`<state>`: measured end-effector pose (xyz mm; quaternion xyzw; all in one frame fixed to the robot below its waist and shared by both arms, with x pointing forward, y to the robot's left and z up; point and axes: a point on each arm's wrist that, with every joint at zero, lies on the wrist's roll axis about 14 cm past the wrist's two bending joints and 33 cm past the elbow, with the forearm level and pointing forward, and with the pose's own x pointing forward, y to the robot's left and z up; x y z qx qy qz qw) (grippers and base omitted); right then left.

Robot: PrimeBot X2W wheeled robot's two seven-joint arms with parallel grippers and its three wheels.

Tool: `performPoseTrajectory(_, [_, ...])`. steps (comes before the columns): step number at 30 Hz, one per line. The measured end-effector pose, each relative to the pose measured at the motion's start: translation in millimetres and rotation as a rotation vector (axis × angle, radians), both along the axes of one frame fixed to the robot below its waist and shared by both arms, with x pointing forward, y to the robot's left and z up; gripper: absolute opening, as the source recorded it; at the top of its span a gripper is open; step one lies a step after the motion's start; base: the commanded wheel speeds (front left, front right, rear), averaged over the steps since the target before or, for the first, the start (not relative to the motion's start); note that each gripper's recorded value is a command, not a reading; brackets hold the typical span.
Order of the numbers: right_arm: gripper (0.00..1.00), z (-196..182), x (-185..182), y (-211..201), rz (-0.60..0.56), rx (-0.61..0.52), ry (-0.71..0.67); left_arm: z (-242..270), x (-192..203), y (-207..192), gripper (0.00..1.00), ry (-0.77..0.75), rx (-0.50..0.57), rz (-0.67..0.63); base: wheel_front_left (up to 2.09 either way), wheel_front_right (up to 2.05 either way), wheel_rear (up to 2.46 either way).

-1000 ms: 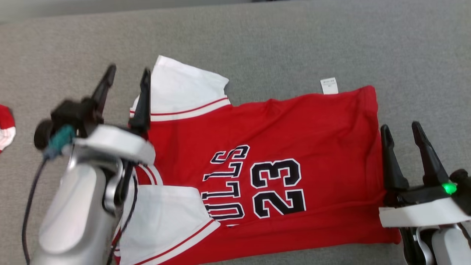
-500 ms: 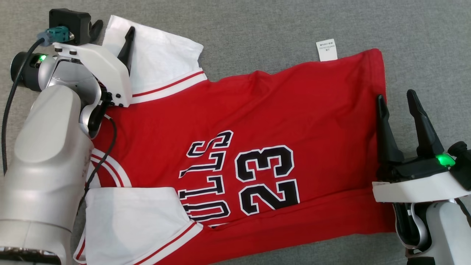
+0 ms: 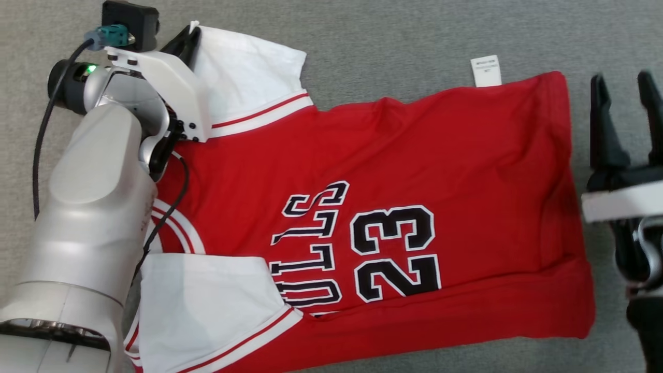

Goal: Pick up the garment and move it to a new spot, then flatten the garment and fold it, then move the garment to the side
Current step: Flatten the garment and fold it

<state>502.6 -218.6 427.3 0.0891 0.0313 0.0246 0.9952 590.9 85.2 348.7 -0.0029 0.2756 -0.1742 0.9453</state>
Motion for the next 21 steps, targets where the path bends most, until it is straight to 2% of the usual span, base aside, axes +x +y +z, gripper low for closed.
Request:
performPoseTrajectory(3, [1.00,-1.9,24.0,7.2,0.054,-0.002,0.034,1.3,0.0,1.2,0.00,-0.017,-0.005,0.005,0.00,0.00,0.00])
performPoseTrajectory(9, [1.00,-42.1,41.5,17.1,0.173,-0.036,0.310,2.4,-4.8,5.5,0.00,-0.031,-0.016,0.018,0.00,0.00,0.00])
performPoseTrajectory(14, [1.00,-59.6,37.8,24.2,0.270,-0.090,0.488,3.0,-9.0,11.7,0.00,-0.040,-0.023,0.038,0.00,0.00,0.00])
performPoseTrajectory(19, [1.00,-63.7,31.0,23.8,0.321,-0.119,0.598,3.8,-11.0,13.2,0.00,-0.044,-0.028,0.043,0.00,0.00,0.00])
performPoseTrajectory(20, [0.54,-64.2,29.4,22.7,0.323,-0.119,0.615,4.7,-10.5,13.3,0.00,-0.047,-0.030,0.044,0.00,0.00,0.00])
performPoseTrajectory(21, [0.38,-65.4,27.0,21.9,0.323,-0.113,0.632,5.1,-10.4,13.2,0.00,-0.050,-0.029,0.043,0.00,0.00,0.00])
